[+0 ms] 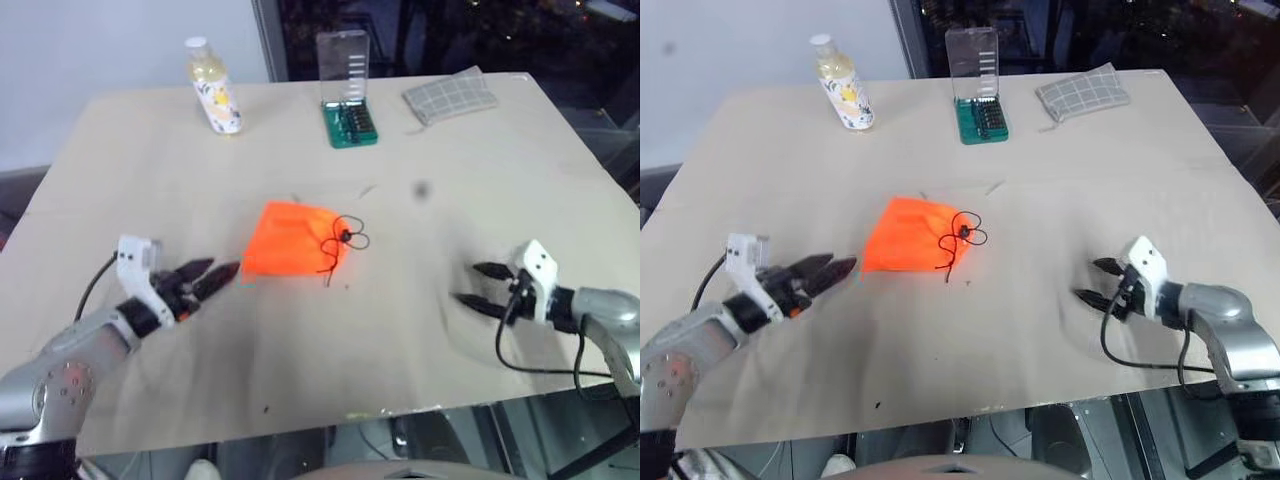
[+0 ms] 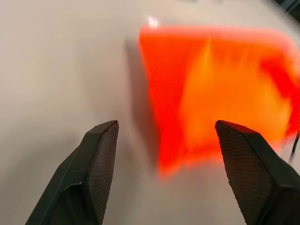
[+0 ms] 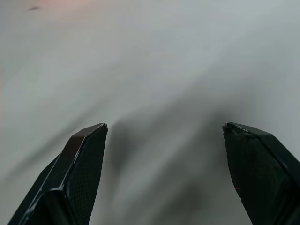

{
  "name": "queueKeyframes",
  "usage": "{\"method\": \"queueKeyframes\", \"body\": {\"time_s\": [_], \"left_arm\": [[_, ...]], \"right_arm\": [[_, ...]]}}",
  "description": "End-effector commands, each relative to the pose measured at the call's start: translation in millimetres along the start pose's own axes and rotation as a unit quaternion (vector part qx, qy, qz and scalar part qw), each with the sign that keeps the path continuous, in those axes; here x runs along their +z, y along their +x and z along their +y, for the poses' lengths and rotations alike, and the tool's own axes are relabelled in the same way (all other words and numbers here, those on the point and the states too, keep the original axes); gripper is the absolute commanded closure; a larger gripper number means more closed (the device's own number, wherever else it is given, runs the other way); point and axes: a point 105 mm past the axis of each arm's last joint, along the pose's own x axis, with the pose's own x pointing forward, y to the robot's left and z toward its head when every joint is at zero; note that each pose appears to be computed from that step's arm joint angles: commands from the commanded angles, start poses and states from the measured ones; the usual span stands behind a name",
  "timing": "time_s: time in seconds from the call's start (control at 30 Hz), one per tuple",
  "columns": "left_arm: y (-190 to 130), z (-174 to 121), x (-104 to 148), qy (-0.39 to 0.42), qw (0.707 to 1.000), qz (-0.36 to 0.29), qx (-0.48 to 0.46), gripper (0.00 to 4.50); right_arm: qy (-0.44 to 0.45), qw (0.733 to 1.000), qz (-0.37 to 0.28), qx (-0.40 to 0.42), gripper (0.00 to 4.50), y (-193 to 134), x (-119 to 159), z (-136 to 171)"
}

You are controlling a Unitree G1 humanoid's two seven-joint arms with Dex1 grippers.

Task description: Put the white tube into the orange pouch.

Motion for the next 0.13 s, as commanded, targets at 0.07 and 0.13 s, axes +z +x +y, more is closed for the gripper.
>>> {"method": "queueKeyframes", "body": {"time_s": [0.07,0.13], "left_arm": [[-23,-8,0,0.066,0.998,-0.013,0.012,1.10],[-31,-10,-10,0.083,0.996,-0.006,0.017,1.10]], "right_arm": [[0.012,0.998,-0.058,0.011,0.52,-31,4,-5],[0.010,0.998,-0.064,0.015,0.52,-38,3,-5]]}}
